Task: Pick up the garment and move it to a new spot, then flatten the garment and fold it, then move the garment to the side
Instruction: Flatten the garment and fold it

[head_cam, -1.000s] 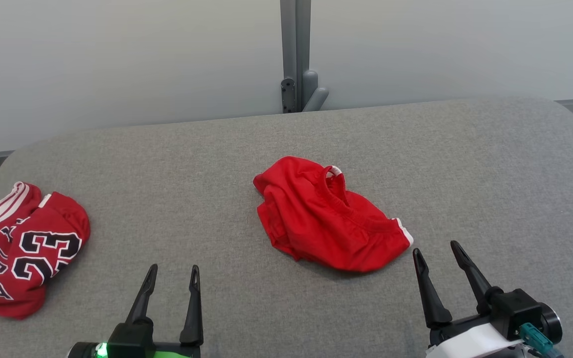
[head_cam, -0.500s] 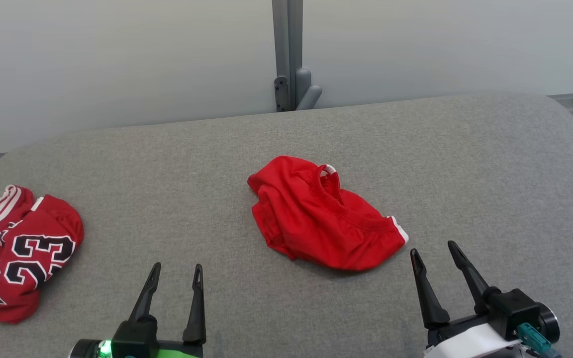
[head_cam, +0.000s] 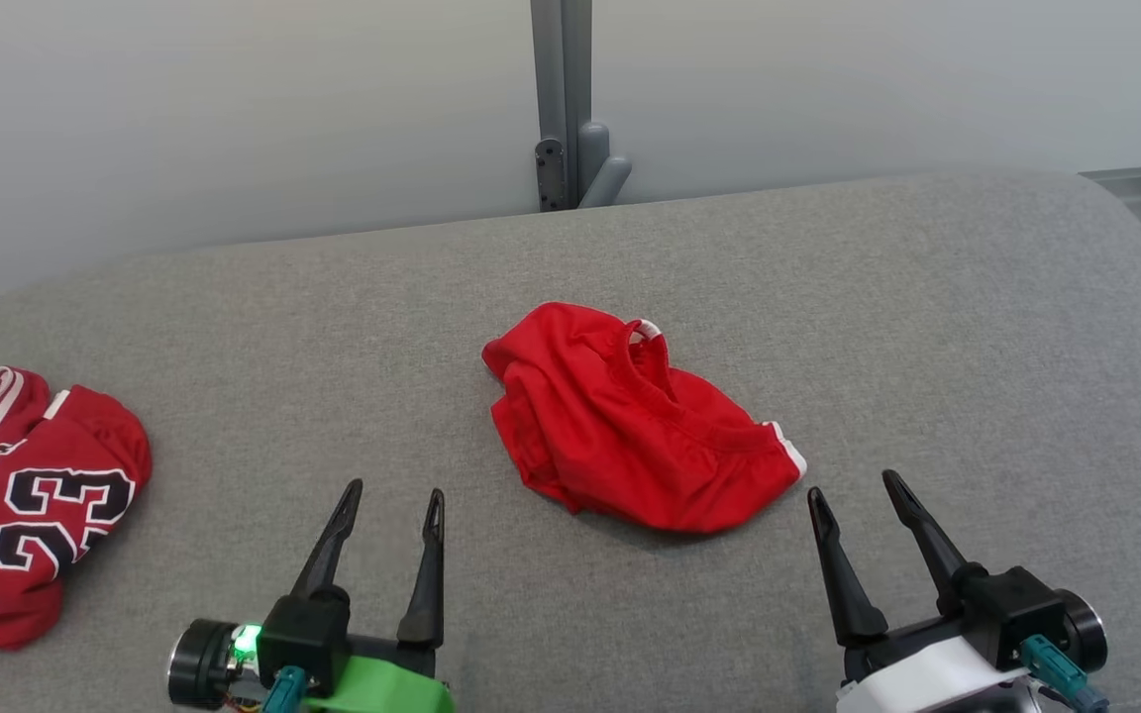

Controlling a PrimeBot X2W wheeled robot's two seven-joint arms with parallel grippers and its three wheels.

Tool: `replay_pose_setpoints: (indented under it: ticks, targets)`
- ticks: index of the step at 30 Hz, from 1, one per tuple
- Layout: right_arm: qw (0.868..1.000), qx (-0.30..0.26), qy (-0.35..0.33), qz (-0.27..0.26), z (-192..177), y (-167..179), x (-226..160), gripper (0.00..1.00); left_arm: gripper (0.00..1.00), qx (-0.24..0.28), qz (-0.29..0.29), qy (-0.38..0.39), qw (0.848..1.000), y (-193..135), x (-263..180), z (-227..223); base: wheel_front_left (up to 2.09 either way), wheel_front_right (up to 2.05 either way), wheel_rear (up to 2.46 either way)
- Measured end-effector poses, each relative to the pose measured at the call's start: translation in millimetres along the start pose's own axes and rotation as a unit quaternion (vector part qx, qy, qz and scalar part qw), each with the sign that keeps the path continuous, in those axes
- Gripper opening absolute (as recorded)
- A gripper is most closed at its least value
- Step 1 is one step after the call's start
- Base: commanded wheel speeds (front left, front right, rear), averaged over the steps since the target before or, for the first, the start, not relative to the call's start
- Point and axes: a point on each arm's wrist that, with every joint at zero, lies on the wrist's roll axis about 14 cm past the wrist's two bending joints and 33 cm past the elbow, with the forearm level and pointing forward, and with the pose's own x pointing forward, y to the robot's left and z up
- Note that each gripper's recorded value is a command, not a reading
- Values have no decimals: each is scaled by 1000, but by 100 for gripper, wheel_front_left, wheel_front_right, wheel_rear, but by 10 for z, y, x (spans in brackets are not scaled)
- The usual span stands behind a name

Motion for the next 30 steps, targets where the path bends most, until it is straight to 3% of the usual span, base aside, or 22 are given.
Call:
replay_pose_setpoints:
  ticks: [6, 11, 19, 25, 30]
  targets:
    - [1000, -11, -1, -24, 16, -165, -8, 100, 100, -9, -80, -13, 997, -365, 264, 69, 0, 0, 0]
    - [999, -17, 1, -50, 20, -323, -42, 100, 100, -13, -176, -14, 984, -862, 516, 81, 0, 0, 0]
    - [996, -29, 3, -89, 43, -585, -51, 100, 100, 36, -326, 50, 943, -1693, 936, -78, 0, 0, 0]
    - [992, -26, 17, -123, -21, -771, -124, 100, 100, 91, -371, 145, 913, -1964, 1141, -424, 0, 0, 0]
    - [988, -28, 29, -149, -67, -911, -203, 100, 100, 126, -403, 230, 877, -2154, 1075, -812, 0, 0, 0]
